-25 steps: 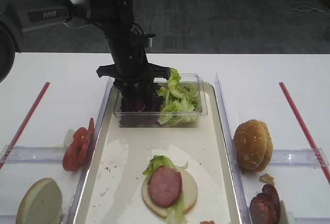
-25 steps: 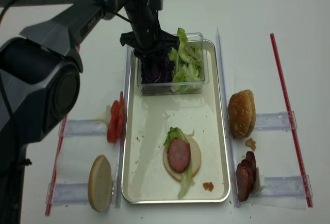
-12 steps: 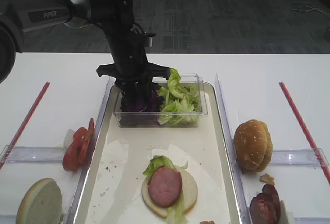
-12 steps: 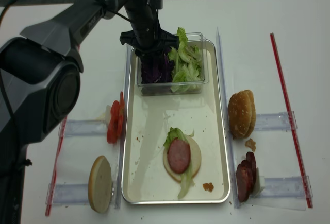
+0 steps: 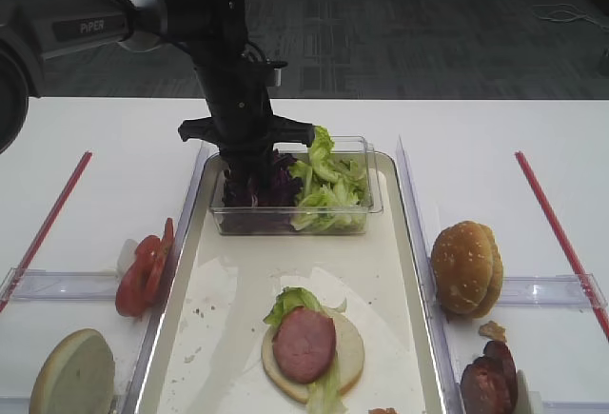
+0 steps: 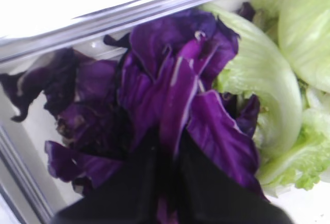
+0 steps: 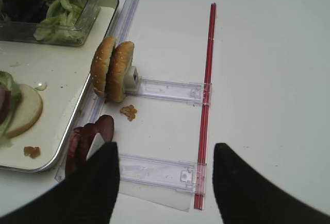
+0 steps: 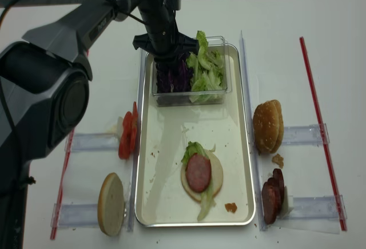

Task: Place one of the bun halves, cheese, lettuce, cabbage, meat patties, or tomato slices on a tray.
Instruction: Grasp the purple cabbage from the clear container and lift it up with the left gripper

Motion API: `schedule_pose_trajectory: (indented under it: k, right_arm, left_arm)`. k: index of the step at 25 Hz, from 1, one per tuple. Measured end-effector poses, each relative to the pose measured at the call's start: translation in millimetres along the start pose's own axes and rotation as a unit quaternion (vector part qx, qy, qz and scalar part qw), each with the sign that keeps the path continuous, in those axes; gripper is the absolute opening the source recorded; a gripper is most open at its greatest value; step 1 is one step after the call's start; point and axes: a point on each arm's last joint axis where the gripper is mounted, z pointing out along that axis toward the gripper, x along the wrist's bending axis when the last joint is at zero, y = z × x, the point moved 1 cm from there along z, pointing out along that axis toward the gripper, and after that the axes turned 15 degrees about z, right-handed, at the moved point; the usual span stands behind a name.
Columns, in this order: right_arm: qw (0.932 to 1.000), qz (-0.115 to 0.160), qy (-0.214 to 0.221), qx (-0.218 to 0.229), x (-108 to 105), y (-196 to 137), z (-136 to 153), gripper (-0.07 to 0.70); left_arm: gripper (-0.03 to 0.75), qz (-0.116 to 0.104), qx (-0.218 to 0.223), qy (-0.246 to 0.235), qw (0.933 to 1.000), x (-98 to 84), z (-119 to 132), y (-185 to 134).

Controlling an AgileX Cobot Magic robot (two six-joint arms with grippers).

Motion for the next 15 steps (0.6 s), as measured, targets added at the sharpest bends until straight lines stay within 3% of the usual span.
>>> schedule_pose_trajectory:
  k: [4, 15]
  right_arm:
    - [1.0000, 0.000, 0.000, 0.000, 0.0, 0.0, 0.0, 0.427]
    - [1.0000, 0.000, 0.000, 0.000, 0.0, 0.0, 0.0, 0.427]
  left_arm:
    - [0.035, 0.002, 0.000, 0.005, 1.0000, 0.8, -1.1, -0.1]
    - [0.035, 0.013, -0.034, 0.025, 0.9990, -0.6, -33.2, 3.3]
